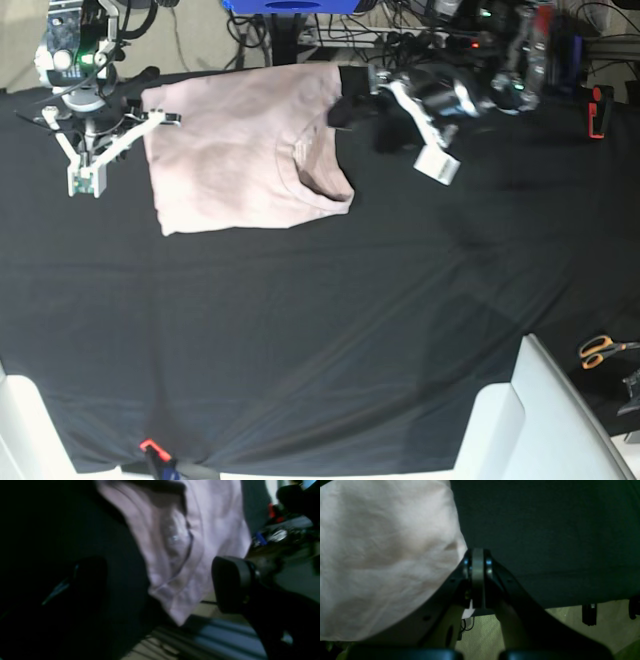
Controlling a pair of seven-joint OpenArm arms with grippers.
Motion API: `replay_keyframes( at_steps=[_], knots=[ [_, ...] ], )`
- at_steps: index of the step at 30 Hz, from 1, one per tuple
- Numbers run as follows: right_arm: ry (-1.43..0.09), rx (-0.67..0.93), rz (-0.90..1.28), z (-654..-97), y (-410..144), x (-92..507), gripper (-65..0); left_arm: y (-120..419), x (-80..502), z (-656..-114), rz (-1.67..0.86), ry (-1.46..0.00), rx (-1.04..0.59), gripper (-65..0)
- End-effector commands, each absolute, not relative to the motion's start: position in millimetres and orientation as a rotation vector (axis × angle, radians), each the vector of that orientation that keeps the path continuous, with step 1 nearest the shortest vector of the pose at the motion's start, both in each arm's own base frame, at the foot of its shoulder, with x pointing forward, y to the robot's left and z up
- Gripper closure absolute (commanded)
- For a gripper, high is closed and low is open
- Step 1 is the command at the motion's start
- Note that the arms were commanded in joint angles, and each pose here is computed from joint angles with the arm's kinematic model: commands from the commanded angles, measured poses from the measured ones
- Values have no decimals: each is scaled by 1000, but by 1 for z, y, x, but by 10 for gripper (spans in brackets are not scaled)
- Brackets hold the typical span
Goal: Fold the T-shirt properly
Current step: 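Reach the left gripper to the folded shirt's collar edge and grasp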
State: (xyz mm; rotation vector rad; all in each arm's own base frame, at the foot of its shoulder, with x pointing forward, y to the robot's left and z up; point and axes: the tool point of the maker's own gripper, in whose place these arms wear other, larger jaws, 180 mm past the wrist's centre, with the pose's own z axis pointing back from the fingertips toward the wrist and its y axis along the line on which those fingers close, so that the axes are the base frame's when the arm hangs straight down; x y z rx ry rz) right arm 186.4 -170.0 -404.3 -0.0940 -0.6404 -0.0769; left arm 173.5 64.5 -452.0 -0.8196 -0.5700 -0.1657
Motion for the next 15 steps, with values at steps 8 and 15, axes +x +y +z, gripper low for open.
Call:
replay_keyframes(
  at_steps=[8, 15],
  knots=[
    [-646, -101, -75, -407, -172, 188, -3, 49, 178, -475, -61, -528, -872, -650],
    [-634, -101, -76, -411, -172, 186, -3, 1, 172, -482, -131, -446, -956, -650]
  ],
)
